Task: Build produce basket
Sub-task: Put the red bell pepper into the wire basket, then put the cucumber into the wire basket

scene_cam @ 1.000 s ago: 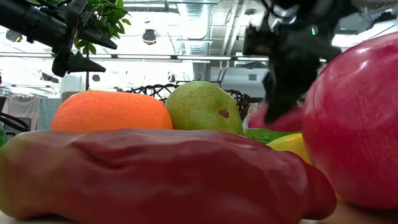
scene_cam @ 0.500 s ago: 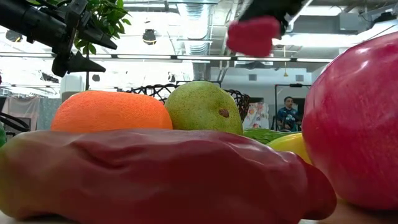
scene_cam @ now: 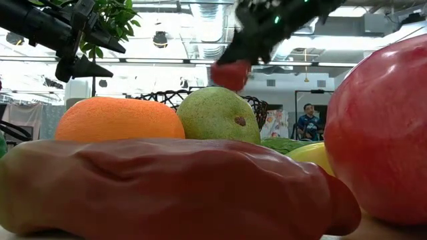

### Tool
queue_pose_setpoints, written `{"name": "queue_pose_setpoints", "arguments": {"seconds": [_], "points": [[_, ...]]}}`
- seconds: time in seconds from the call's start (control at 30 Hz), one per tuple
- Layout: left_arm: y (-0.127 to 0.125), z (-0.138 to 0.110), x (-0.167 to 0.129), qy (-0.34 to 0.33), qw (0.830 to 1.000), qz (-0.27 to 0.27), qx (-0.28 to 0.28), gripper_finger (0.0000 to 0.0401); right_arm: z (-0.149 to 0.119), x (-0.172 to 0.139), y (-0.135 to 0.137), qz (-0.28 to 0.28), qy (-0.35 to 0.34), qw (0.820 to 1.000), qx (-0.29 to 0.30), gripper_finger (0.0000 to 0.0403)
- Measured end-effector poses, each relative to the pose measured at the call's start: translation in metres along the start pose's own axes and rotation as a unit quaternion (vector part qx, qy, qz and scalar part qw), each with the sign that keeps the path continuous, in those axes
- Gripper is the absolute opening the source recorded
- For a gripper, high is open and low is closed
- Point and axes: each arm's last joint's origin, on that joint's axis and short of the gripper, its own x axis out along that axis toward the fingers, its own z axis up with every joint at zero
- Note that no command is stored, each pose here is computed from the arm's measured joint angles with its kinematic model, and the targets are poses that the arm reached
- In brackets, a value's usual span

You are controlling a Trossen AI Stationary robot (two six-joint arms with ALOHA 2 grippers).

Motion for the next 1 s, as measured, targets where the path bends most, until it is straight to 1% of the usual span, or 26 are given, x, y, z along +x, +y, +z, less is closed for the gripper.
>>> {"name": "queue_pose_setpoints", "arguments": {"seconds": [0.1, 0.17, 0.33, 0.43, 0.63, 0.73, 0.83, 0.93, 1.0], "points": [[0.000, 0.000, 0.000, 0.000, 1.000, 0.000, 0.000, 0.0368, -0.013, 0.018, -0.007, -0.014, 0.033, 0.999, -0.002, 0.0245], [0.000, 0.000, 0.000, 0.000, 1.000, 0.000, 0.000, 0.0368, -0.018, 0.026, -0.009, -0.019, 0.040, 0.999, -0.001, 0.0245], [0.000, 0.000, 0.000, 0.001, 1.000, 0.000, 0.008, 0.0368, -0.025, 0.034, -0.015, -0.027, 0.061, 0.998, 0.003, 0.0254], [0.000, 0.000, 0.000, 0.001, 1.000, -0.001, 0.014, 0.0368, -0.029, 0.036, -0.017, -0.031, 0.076, 0.997, 0.001, 0.0277], [0.000, 0.000, 0.000, 0.001, 1.000, -0.001, 0.016, 0.0368, -0.029, 0.037, -0.022, -0.036, 0.076, 0.996, 0.006, 0.0352], [0.000, 0.000, 0.000, 0.001, 1.000, -0.001, 0.016, 0.0368, -0.022, 0.036, -0.023, -0.038, 0.078, 0.996, 0.009, 0.0379], [0.000, 0.000, 0.000, 0.001, 1.000, -0.001, 0.014, 0.0368, -0.003, 0.028, -0.024, -0.038, 0.081, 0.996, 0.007, 0.0390], [0.000, 0.000, 0.000, 0.002, 1.000, -0.002, 0.014, 0.0368, 0.013, 0.008, -0.020, -0.031, 0.122, 0.992, -0.004, 0.0392], [0.000, 0.000, 0.000, 0.007, 1.000, -0.008, 0.014, 0.0368, 0.025, -0.010, -0.013, -0.013, 0.138, 0.990, -0.004, 0.0389]]}}
